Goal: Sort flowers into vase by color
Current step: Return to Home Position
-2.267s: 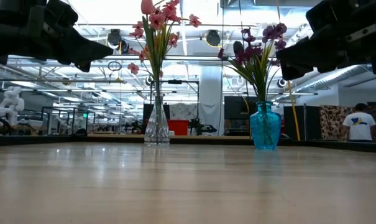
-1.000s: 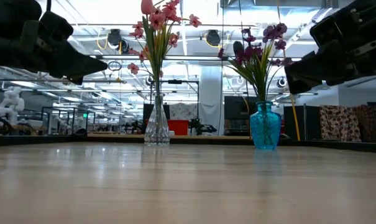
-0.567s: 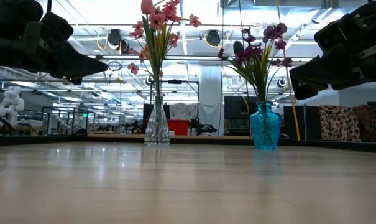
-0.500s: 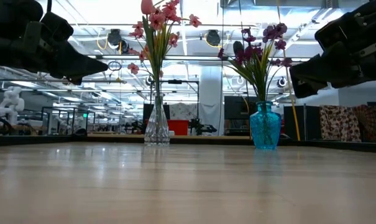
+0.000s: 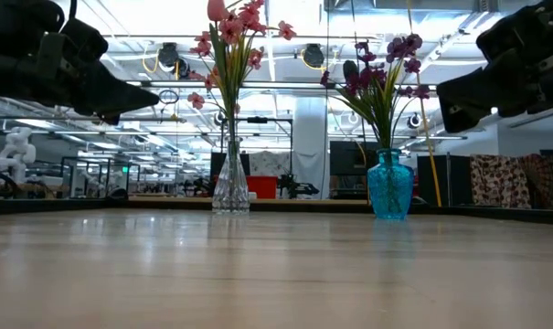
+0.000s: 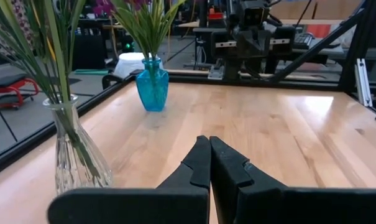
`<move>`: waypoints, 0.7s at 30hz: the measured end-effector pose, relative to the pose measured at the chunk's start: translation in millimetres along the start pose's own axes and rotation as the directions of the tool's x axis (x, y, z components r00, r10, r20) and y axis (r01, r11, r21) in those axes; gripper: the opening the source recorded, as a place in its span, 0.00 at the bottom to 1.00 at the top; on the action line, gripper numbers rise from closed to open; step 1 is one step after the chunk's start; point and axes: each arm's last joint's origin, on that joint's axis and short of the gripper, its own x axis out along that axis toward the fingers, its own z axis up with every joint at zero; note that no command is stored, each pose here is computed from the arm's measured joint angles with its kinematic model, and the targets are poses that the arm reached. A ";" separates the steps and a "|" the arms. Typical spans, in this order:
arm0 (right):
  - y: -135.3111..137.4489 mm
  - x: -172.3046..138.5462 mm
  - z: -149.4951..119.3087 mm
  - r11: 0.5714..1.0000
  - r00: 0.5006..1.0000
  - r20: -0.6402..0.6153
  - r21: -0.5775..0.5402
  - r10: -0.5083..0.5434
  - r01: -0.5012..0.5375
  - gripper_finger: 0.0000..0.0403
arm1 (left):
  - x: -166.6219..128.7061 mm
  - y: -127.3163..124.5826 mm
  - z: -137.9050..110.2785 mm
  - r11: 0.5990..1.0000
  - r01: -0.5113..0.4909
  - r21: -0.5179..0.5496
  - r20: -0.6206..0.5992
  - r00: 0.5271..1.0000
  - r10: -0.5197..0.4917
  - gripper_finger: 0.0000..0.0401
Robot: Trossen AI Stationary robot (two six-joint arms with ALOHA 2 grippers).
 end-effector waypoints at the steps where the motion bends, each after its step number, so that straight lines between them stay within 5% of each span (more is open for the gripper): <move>1: 0.3 -1.4 0.6 1.000 1.000 0.001 -0.002 -0.002 0.002 0.00 | -0.3 0.1 0.4 1.000 0.000 0.000 0.003 1.000 0.000 0.00; 21: -0.1 -20.9 5.8 0.999 0.999 0.019 -0.031 -0.029 0.030 0.00 | -17.8 3.5 3.6 1.000 -0.003 -0.008 0.033 0.999 0.004 0.00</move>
